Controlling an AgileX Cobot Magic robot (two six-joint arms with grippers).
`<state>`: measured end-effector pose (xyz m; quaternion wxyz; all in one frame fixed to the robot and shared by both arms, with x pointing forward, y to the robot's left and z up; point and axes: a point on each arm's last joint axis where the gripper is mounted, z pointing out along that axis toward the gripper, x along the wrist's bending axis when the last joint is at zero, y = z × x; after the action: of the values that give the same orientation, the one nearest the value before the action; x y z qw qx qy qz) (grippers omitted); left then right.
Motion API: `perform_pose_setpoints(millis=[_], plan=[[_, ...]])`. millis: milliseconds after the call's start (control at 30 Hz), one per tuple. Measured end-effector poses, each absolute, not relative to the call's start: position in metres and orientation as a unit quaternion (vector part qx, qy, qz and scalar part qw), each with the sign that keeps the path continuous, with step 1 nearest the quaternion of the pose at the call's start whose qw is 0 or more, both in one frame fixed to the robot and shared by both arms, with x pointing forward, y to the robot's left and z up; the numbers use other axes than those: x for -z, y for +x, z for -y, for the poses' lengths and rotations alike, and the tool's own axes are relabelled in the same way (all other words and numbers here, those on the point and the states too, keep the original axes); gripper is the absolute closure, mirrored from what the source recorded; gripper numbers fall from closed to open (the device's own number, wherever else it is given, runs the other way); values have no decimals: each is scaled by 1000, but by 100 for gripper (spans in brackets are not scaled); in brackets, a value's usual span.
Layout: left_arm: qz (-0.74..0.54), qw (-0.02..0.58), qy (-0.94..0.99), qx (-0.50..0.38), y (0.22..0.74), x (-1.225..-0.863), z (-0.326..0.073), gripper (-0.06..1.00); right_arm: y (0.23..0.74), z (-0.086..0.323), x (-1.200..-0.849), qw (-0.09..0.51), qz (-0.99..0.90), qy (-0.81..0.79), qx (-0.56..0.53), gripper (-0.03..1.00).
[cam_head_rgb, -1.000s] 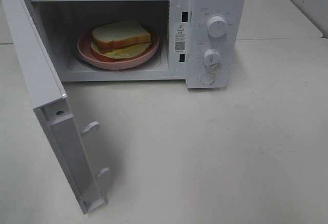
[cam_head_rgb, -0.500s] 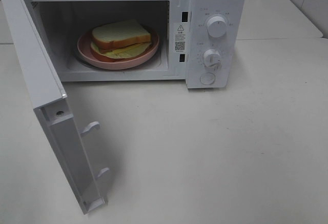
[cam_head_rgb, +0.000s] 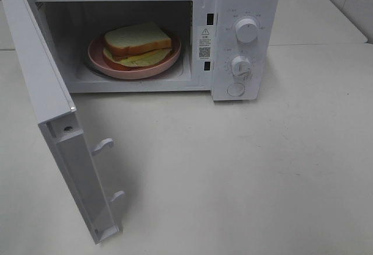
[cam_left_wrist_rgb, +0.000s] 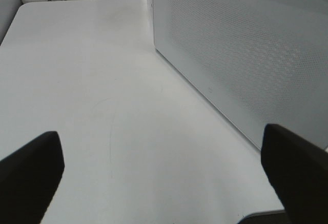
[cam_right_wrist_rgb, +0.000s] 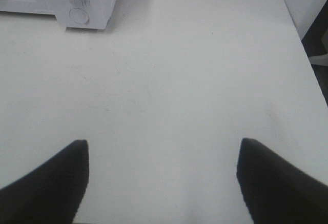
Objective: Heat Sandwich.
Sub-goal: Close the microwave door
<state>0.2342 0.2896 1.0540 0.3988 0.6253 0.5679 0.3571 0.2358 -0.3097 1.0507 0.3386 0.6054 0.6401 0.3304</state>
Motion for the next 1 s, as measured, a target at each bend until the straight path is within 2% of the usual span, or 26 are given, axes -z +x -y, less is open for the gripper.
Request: perform_pose_setpoints(millis=[233,1000], plan=[[-568,399,625,-357,234,-1054,-290,-5,229,310,-1048,355,-622,609,-342,20],[-568,399,625,-357,234,-1054,-290,-5,229,310,-1048,354,-622,609,-343,20]])
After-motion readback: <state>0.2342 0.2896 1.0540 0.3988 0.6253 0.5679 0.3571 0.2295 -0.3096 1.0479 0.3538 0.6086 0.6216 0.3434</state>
